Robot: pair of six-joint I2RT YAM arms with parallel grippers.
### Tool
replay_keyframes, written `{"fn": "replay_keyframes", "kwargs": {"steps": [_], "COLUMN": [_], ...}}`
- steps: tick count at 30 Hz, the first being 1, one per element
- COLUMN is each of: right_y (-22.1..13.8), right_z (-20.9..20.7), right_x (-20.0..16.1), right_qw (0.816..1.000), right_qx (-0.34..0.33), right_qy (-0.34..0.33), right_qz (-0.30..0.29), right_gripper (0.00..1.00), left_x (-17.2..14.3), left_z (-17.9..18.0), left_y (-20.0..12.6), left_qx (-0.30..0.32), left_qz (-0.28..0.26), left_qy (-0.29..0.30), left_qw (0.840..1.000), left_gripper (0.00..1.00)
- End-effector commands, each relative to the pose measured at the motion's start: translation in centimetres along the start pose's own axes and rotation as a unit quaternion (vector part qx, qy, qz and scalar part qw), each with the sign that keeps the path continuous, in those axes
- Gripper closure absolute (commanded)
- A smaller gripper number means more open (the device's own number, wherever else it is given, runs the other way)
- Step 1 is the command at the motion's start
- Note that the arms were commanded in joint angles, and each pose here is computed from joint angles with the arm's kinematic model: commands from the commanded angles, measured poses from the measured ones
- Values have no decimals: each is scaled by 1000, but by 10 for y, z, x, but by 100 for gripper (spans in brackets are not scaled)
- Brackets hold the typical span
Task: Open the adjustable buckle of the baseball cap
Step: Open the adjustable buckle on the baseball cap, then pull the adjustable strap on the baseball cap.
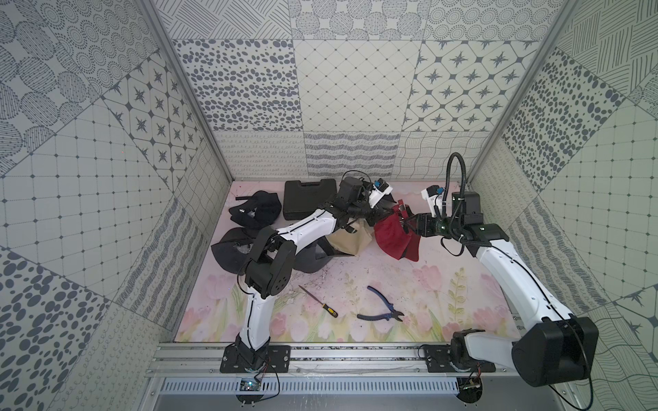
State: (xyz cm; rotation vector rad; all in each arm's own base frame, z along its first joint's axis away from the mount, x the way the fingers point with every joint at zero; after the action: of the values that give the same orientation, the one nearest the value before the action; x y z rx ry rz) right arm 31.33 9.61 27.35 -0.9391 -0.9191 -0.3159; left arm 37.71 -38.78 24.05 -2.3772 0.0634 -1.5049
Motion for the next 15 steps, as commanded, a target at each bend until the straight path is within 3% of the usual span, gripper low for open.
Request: {"fn": "replay_keyframes", "kwargs": {"steps": [1,4,9,13,15], "right_y": [3,7,9,4,2], "right_z": [0,1,2,4,4], "right_x": [15,17,18,19,20], "right_qw": [999,998,998,998,998], "right_qx": [27,40,51,45,43], "right_qy": [-15,-16,-20,-26,-28], "right_qz": [-32,-35,-38,-45,-48], "right_gripper": [51,58,87,99,100], "left_x": [6,8,10,9,9], "left_z": [-17,-20,-22,-23,-22], "left_y": [2,4,6,6,5], "left_qx": [-33,-33,-32,-25,-19], "left_qz": [6,7,9,10,14], "left_qy": [23,28,29,30,29], "left_qw": [999,999,999,999,999], "left_gripper": [100,100,100,100,85]}}
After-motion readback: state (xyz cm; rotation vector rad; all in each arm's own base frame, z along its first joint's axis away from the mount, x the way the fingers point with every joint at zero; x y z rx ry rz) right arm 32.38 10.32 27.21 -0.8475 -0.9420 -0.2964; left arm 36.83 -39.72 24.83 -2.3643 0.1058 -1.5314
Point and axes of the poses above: each gripper's point midway between its finger pads, its own y axis out along the fingers, its own z axis along the line the jaws close on, x = y × z, the point moved 6 cm from there along -y, back along the fingers, and after that the axes turned 11 degrees about -y, right-handed, at the moved point
